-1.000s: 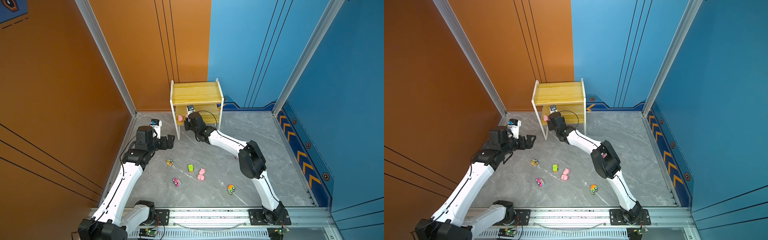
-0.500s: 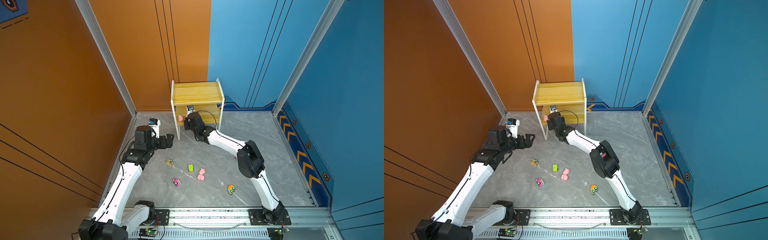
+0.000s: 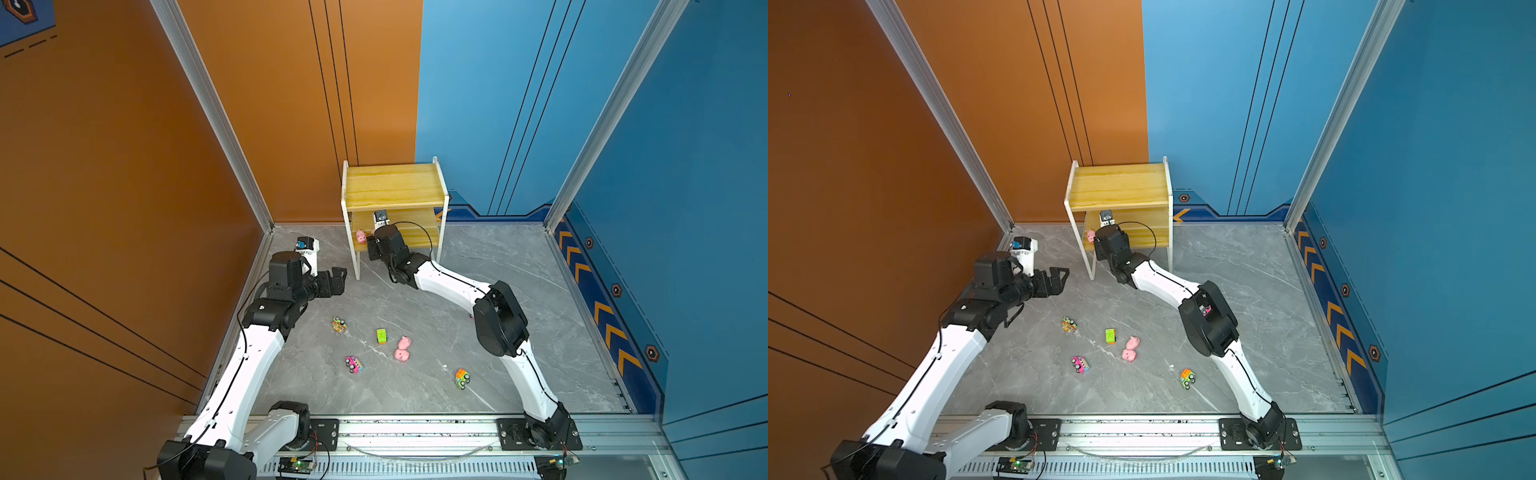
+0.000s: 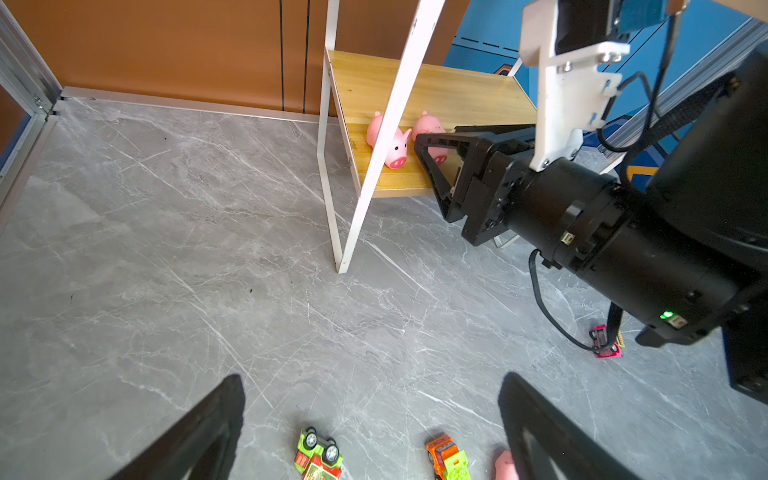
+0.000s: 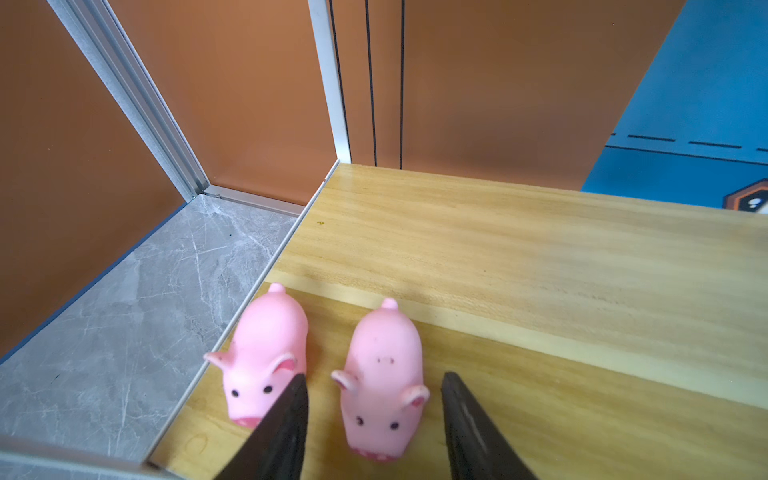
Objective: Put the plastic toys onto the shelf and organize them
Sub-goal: 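Set the pig beside the first pig and open the right gripper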
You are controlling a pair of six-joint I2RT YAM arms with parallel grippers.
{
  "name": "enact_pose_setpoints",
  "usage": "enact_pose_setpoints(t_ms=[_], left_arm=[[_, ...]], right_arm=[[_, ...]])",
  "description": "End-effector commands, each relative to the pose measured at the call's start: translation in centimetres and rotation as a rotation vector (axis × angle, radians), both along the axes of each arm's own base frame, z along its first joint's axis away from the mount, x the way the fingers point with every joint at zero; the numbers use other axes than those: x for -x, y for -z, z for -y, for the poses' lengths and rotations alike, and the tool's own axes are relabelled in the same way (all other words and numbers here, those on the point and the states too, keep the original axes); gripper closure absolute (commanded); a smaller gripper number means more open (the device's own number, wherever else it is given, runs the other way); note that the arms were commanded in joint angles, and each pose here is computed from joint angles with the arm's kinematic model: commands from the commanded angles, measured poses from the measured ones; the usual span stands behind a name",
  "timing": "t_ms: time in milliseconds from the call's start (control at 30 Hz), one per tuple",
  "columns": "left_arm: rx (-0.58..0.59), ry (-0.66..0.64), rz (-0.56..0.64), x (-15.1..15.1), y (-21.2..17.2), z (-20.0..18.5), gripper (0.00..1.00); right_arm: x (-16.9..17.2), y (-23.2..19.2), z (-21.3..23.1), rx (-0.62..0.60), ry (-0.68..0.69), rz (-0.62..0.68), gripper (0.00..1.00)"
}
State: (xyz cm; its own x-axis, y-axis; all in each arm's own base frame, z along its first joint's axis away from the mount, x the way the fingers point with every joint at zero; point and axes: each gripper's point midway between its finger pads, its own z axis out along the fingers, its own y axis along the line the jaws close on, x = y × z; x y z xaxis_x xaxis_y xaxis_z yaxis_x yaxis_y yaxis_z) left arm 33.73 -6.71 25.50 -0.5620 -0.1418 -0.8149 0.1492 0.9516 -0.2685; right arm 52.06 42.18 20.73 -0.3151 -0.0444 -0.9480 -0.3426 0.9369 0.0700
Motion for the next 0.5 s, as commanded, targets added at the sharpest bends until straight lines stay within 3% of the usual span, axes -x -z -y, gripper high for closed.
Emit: enact_pose_setpoints(t_ms=[0,267,467], left_arm=[[0.022,0.001,0.013,0.2,-0.2,-0.1,0.04],[0.027,-0.021,0.015,0.1,-0.2,-0.4,0.04],[0.042,-0.083,-0.002,-0.3,0.1,-1.7,0.04]], right_arm=[[1.0,-5.7,0.8,-0.064,0.026,0.101,0.45],[4.2,-8.9,2.4,-0.092,0.022,0.151,0.37],[8.7,-8.1,4.6,-0.093,-0.008,0.113,0.31]])
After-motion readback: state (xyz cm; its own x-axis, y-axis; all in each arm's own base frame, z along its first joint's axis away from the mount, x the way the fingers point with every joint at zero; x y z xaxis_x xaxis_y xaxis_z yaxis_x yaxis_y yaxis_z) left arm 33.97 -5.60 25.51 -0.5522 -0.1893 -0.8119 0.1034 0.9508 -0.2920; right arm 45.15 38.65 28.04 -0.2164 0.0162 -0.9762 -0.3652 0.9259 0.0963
